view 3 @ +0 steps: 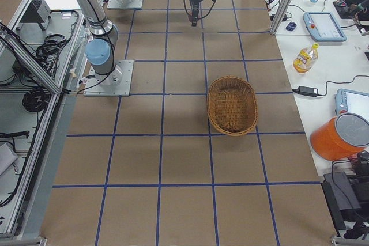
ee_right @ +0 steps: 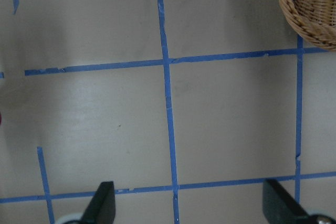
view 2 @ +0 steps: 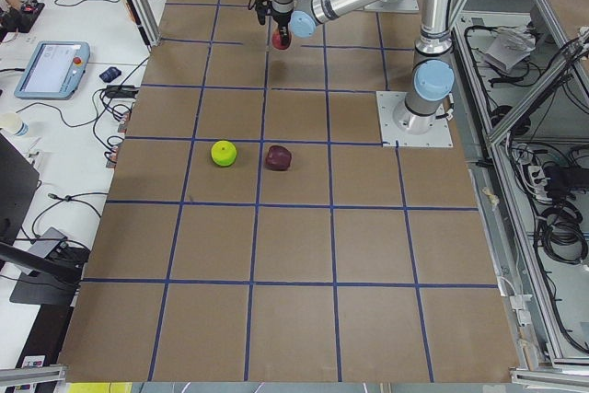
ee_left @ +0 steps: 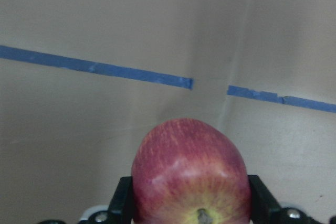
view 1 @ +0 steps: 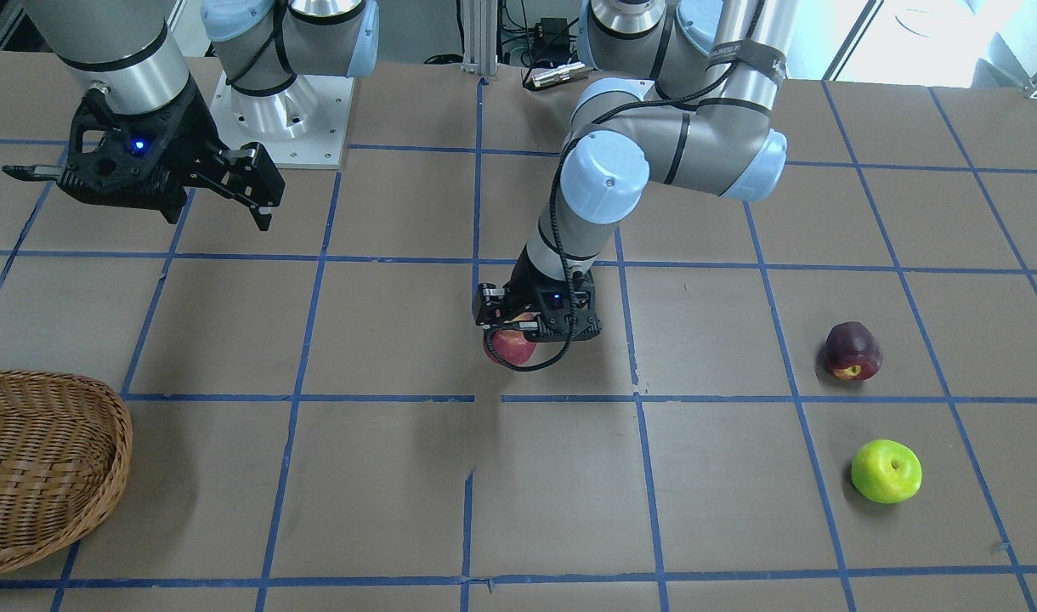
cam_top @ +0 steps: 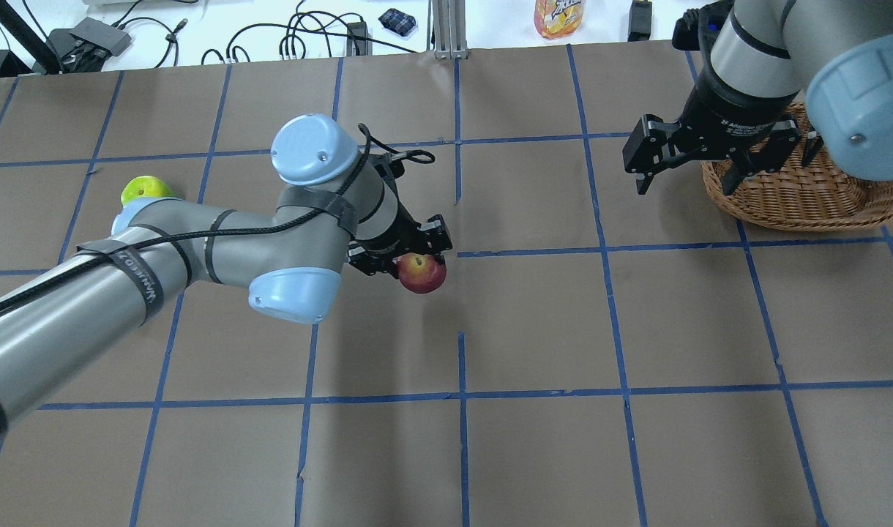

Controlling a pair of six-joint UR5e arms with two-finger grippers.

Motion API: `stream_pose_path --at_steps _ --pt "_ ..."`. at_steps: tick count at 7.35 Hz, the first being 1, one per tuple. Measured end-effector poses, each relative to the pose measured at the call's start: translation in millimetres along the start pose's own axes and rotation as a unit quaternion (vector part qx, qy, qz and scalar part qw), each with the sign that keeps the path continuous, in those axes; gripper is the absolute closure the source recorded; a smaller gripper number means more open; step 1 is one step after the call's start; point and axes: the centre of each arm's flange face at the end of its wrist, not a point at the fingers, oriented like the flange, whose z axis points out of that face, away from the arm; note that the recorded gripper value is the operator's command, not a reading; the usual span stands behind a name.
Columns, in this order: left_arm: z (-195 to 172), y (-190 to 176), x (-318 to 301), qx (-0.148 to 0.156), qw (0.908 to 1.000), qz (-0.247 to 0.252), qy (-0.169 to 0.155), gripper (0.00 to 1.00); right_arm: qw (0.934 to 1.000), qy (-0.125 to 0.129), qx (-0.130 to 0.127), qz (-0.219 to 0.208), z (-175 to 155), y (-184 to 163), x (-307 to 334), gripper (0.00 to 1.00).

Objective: Put all apples into basket
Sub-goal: 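Carry the red apple to the table center and release it, then grasp the red apple at center with right gripper while left grasps dark red apple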

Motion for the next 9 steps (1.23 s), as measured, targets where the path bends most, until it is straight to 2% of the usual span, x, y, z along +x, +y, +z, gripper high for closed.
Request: stream_pose_path --at_steps 1,2,4,5,6,7,9 --pt "9.6 -6.4 13.5 0.007 0.9999 0.007 0.001 0.8 1.0 0.001 -0.004 0.0 8.8 -7.2 -0.2 0.0" --pt "18.1 -16.2 22.2 0.01 0.9999 0.008 0.002 0.01 0.9998 0.001 -0.022 0.0 26.1 -16.9 -0.9 0.0" --pt "30.7 -26.6 35.2 0.017 0.9998 0.011 0.007 0.0 0.9987 0.003 -0.051 0.002 59.6 -35.0 -2.5 0.0" --pt "14.4 -39.0 36.2 0.042 0.9988 0.018 0.019 0.0 0.9983 0.003 -0.058 0.004 68.4 -39.5 -3.4 0.0" --pt "-14.8 -64.7 22.8 0.064 0.9975 0.019 0.024 0.0 0.9979 0.002 -0.065 0.005 75.9 -42.9 -4.8 0.0" --pt "-52.5 -92.3 1.1 0.069 0.9971 0.025 0.018 0.0 0.9976 0.001 -0.069 0.006 80.7 -44.8 -7.1 0.0" --pt "-127.0 -142.1 -66.0 0.054 0.9976 0.042 -0.013 0.0 0.9974 -0.013 -0.065 0.028 86.4 -46.2 -29.7 0.0"
